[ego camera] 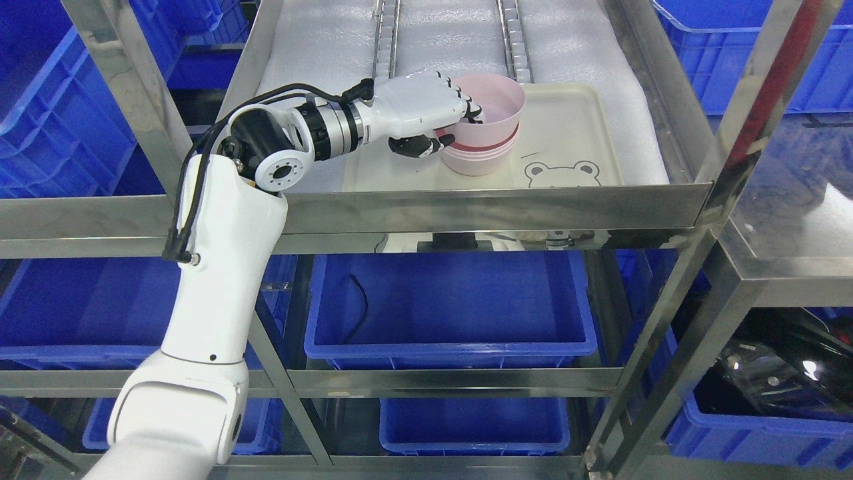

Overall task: Stack pink IKEA bowl on shelf middle layer
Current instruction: 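Lower the pink bowl into the bowl on the tray, then open the left hand and lift it away from the stacked bowls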

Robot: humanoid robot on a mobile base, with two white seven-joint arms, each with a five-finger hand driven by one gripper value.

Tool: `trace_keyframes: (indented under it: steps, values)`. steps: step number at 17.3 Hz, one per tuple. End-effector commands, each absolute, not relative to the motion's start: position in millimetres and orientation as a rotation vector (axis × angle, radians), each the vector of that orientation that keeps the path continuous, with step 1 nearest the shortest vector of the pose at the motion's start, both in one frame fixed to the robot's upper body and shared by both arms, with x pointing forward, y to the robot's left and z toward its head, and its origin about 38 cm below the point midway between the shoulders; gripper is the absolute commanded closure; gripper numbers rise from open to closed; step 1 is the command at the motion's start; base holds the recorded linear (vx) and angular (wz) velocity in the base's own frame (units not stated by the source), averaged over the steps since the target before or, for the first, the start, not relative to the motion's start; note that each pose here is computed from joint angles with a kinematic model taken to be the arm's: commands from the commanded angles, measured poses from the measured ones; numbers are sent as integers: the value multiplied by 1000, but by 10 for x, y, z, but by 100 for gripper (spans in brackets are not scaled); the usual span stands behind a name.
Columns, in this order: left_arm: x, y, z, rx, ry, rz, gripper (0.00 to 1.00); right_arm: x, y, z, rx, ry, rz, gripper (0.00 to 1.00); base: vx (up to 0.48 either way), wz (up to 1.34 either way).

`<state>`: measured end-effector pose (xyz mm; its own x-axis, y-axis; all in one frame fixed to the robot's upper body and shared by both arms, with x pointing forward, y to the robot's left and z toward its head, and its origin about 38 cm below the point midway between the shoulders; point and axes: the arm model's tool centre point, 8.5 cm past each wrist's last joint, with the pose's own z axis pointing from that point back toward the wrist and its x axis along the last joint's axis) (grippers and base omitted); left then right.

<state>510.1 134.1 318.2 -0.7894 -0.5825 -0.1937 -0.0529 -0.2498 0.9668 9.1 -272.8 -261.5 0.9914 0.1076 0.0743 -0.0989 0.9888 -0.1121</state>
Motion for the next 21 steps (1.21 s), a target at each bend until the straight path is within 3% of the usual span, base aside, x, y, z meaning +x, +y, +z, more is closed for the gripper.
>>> trace_keyframes:
  steps: [1,3,5,11,15,21]
  values:
    - [5091,1686,3575,842,-1800,-1864,21,13,-2839,-2607,-125,-75,105,0,0,0]
    - [5043,1777,3804,741,-1994,-1657,15,13,-2839,-2607,-125,-75,105,0,0,0]
    - [5019,1866,4060,558,-2165,-1421,14,13,-2839,-2607,-125,-75,105,0,0,0]
    - [4632,1112,3876,-407,-2470,-1114,15,13,-2839,-2607,-125,-75,105,0,0,0]
    - [4134,540,3205,-625,-2331,-1197,11,13,-2839,-2607,-125,-75,105,0,0,0]
    - [3358,293,2100,-874,-2222,-1218,11,13,-2839,-2607,-125,-75,105,0,0,0]
